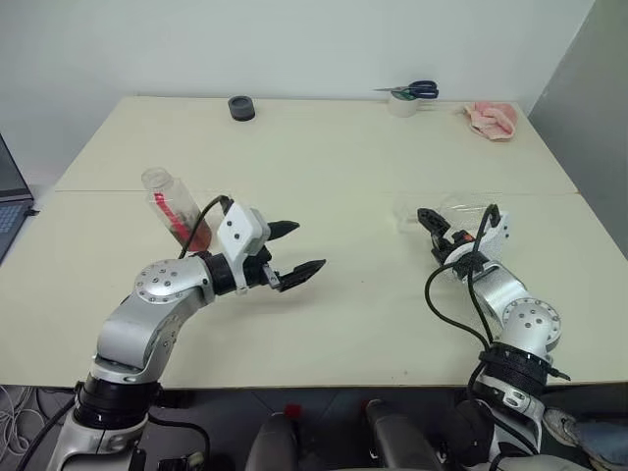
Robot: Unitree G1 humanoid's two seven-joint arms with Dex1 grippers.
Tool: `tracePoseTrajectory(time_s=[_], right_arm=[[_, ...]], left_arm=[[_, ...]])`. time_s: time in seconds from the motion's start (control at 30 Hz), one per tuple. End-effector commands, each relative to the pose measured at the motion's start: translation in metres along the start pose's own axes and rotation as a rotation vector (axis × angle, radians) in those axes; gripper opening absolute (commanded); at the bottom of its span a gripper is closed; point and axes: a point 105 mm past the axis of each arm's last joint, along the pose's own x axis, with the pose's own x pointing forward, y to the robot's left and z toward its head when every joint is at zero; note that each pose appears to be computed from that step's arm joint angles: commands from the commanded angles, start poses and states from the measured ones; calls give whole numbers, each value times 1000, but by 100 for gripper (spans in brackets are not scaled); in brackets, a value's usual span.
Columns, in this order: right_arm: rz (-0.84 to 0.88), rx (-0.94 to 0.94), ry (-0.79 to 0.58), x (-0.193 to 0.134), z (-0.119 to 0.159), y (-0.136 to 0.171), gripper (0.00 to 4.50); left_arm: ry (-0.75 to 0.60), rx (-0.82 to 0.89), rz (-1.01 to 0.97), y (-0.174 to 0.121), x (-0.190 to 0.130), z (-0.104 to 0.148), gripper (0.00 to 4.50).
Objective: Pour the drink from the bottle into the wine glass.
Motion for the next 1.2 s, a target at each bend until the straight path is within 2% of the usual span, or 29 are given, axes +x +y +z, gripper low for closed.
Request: tracePoseTrajectory(time_s=[0.03, 0.1, 0.3, 0.9, 1.0, 1.2], right_arm=[[3, 118, -97, 10, 16, 2, 450], [-8, 200, -143, 13, 23, -4, 450], [28, 328, -157, 22, 25, -4, 450], [79, 440, -188, 46, 28, 5, 450], [76, 445, -200, 48, 30, 3, 388], [41, 454, -182, 53, 23, -4, 170]], left_arm=[[-38, 41, 25, 2, -2, 10, 447], [-42, 33, 44, 4, -5, 9, 447], [-32, 29, 70, 7, -9, 5, 447], [-26, 42, 107, 13, -13, 6, 447], [-27, 43, 108, 13, -13, 6, 450], [-23, 47, 118, 14, -14, 7, 450]])
